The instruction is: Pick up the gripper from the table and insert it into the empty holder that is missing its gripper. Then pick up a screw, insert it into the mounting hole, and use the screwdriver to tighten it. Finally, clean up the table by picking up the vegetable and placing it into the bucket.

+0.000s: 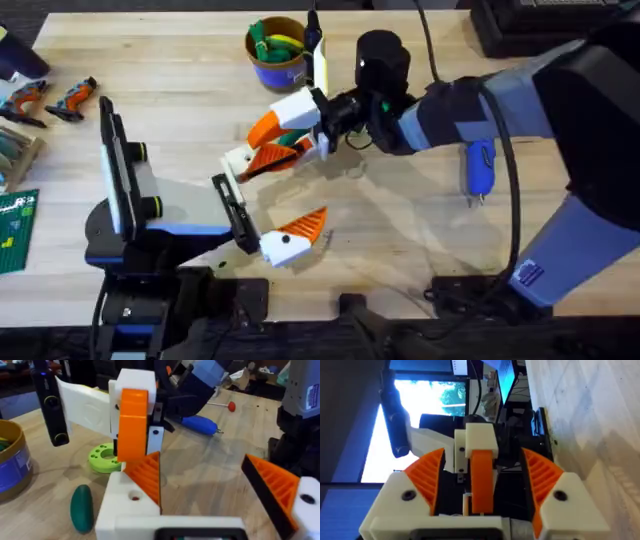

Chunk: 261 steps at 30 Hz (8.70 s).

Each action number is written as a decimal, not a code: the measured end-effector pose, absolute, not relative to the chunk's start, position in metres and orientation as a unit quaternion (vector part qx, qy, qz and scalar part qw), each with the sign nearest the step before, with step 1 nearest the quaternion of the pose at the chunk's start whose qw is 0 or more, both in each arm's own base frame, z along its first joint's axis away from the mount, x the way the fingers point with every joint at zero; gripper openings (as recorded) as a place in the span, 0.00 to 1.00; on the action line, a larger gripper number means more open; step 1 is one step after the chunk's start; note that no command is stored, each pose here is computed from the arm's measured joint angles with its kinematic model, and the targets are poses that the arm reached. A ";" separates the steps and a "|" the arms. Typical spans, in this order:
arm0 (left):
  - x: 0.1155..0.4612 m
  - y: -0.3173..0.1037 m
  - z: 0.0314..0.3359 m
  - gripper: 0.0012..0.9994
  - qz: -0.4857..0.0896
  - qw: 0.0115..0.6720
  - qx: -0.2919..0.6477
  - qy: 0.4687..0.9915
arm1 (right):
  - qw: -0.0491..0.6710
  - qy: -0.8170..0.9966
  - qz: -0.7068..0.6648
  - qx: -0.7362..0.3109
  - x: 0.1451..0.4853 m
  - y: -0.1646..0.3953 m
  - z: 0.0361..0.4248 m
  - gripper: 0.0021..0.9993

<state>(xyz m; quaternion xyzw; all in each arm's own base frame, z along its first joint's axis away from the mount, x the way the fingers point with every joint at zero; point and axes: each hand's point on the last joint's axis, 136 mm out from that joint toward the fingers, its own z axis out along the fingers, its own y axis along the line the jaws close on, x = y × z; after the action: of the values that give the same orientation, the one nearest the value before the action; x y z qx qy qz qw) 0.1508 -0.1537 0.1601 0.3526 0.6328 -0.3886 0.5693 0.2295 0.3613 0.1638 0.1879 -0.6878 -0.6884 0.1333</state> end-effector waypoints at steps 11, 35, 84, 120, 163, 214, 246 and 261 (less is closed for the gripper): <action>0.151 -0.154 0.160 0.99 -0.389 0.569 0.353 0.633 | 0.038 -0.708 -0.687 0.158 0.260 0.306 0.216 0.79; 0.151 -0.154 0.160 0.99 -0.389 0.569 0.353 0.633 | -0.114 -0.968 -0.132 0.182 0.310 0.178 0.204 0.80; 0.151 -0.154 0.160 0.99 -0.389 0.569 0.353 0.633 | -0.059 -0.974 0.011 0.220 0.364 0.196 0.082 0.49; 0.151 -0.154 0.160 0.99 -0.389 0.569 0.353 0.633 | -0.037 -0.976 0.014 0.215 0.364 0.196 0.058 0.01; 0.151 -0.154 0.160 0.99 -0.389 0.569 0.353 0.633 | -0.154 -0.919 -0.046 0.360 0.318 0.251 0.218 0.00; 0.151 -0.154 0.160 0.99 -0.389 0.569 0.353 0.633 | -0.168 -0.732 -0.124 0.649 0.196 0.381 0.246 0.00; 0.151 -0.154 0.160 0.99 -0.389 0.569 0.353 0.633 | -0.152 -0.738 -0.107 0.649 0.200 0.380 0.233 0.00; 0.151 -0.154 0.160 0.99 -0.389 0.569 0.353 0.633 | -0.146 -0.739 -0.103 0.649 0.201 0.381 0.227 0.00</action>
<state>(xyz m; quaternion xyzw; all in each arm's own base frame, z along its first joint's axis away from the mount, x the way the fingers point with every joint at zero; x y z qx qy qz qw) 0.1506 -0.1537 0.1601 0.3529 0.6327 -0.3890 0.5691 0.2010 0.3808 0.2271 0.6493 -0.7392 -0.1033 -0.1459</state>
